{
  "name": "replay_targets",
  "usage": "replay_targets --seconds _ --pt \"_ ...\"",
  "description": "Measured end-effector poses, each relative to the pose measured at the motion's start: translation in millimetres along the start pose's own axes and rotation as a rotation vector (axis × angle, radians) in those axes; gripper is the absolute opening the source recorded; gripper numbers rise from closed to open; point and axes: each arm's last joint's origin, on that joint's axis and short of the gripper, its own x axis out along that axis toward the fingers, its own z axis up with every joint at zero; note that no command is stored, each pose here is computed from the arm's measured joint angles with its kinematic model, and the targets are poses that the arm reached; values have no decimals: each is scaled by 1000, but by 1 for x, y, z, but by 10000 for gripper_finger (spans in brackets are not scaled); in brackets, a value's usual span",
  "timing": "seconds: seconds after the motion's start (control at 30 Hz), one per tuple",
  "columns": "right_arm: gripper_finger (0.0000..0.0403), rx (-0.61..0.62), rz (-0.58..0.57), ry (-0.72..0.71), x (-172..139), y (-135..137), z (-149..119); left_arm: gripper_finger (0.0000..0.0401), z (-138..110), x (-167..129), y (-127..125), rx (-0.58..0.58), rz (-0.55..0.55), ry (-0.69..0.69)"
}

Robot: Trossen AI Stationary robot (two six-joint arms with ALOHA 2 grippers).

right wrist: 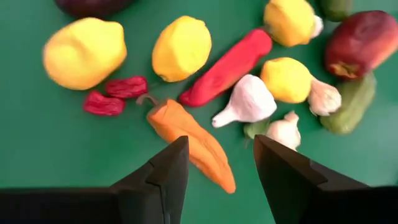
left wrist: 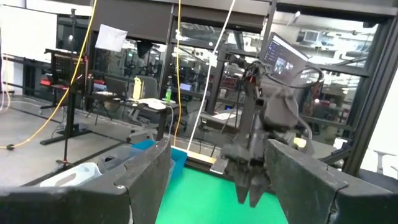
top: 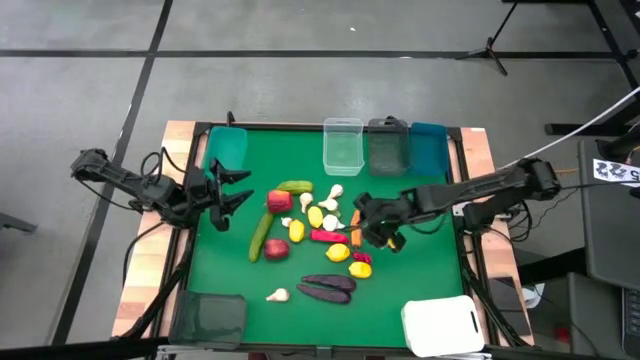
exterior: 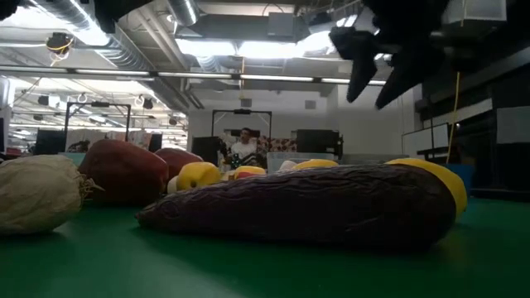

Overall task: Sort produce into baskets
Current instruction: Put the orange chili pepper into the white bin

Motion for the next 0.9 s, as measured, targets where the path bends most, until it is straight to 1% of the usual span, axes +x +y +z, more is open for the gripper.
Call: replay_targets --seconds 0.3,0.4,0.53,0.7,0.77,0.83,0.9 --pt "179 -220 93 107 41 2 -2 258 -6 0 1 23 4 48" --pt "179 -283 83 154 49 2 -4 258 -8 0 1 21 6 67" --pt "179 -298 22 218 53 0 -5 258 -10 -1 1 16 8 85" --pt "179 -255 -97 272 52 -6 -4 258 -11 -1 1 24 13 98" --pt "179 -185 -126 260 52 -8 -1 258 -11 -1 2 24 17 97" --pt "179 -77 -152 202 51 -11 3 258 -11 -1 2 24 22 97" --pt "185 0 -136 145 52 -11 6 258 -11 -1 2 24 23 96"
